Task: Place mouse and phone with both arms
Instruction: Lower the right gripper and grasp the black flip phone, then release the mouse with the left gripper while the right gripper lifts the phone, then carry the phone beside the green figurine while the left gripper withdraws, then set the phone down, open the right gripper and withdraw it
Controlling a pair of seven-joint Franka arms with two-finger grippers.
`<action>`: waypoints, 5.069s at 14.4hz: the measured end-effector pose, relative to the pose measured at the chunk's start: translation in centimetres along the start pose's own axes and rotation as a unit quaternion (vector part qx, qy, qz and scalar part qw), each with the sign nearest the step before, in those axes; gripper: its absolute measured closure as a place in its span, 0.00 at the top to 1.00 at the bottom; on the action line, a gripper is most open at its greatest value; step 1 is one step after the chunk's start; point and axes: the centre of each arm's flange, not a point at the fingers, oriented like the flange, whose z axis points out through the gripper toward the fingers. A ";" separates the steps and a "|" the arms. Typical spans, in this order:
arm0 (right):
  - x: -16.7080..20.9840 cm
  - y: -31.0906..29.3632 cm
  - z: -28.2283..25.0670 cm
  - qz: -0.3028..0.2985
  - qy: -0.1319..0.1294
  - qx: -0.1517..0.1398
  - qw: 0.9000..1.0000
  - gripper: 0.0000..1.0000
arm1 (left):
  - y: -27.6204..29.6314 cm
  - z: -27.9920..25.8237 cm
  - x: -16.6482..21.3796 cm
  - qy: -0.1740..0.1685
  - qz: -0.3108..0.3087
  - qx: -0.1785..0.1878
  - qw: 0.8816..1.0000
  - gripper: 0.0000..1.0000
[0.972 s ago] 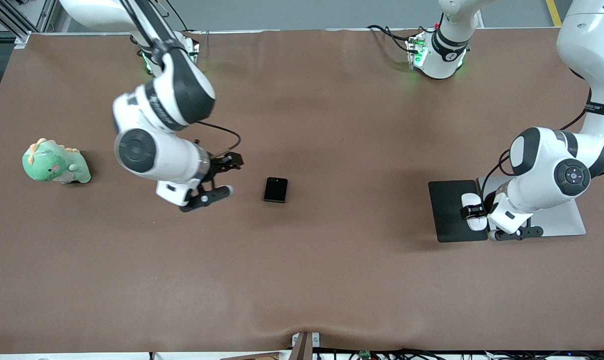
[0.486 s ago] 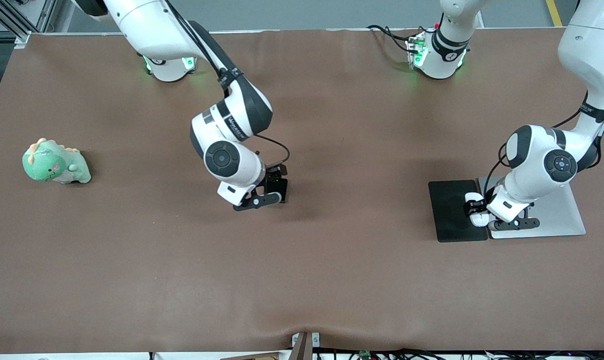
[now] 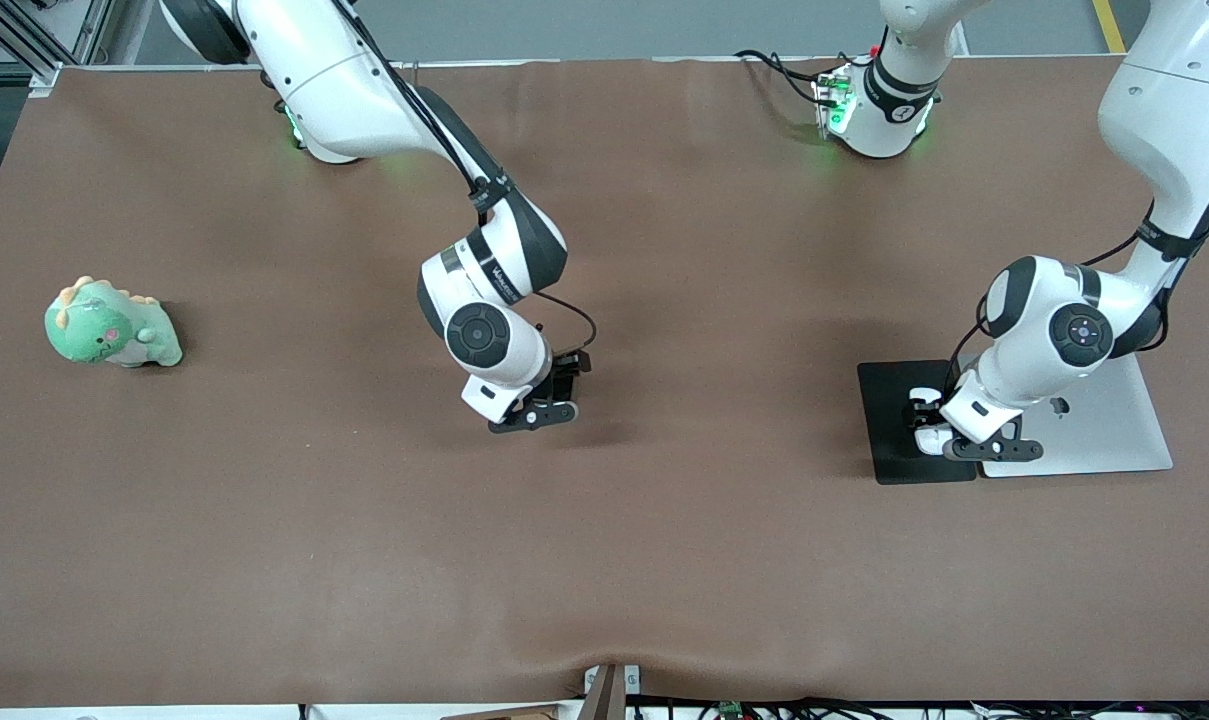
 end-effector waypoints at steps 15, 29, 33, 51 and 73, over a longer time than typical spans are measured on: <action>-0.5 -0.7 5.7 0.095 -0.010 0.000 0.995 0.95 | -0.6 0.4 1.6 0.031 0.000 -0.010 0.999 1.00; -0.1 10.6 -5.9 0.111 -0.122 -0.018 0.986 0.80 | -1.7 -28.2 5.8 -0.013 -0.087 0.068 0.994 1.00; -3.6 20.8 -6.5 0.082 -0.128 -0.041 0.988 0.80 | -2.5 -35.4 4.4 -0.054 -0.115 0.041 0.991 1.00; -13.6 50.4 1.0 0.063 -0.055 -0.004 0.997 0.80 | 4.5 -45.9 -3.1 -0.039 -0.083 0.029 0.995 1.00; -6.3 45.1 -41.4 0.008 0.050 -0.033 0.998 1.00 | 4.2 -45.7 -4.6 -0.072 -0.089 0.025 0.993 1.00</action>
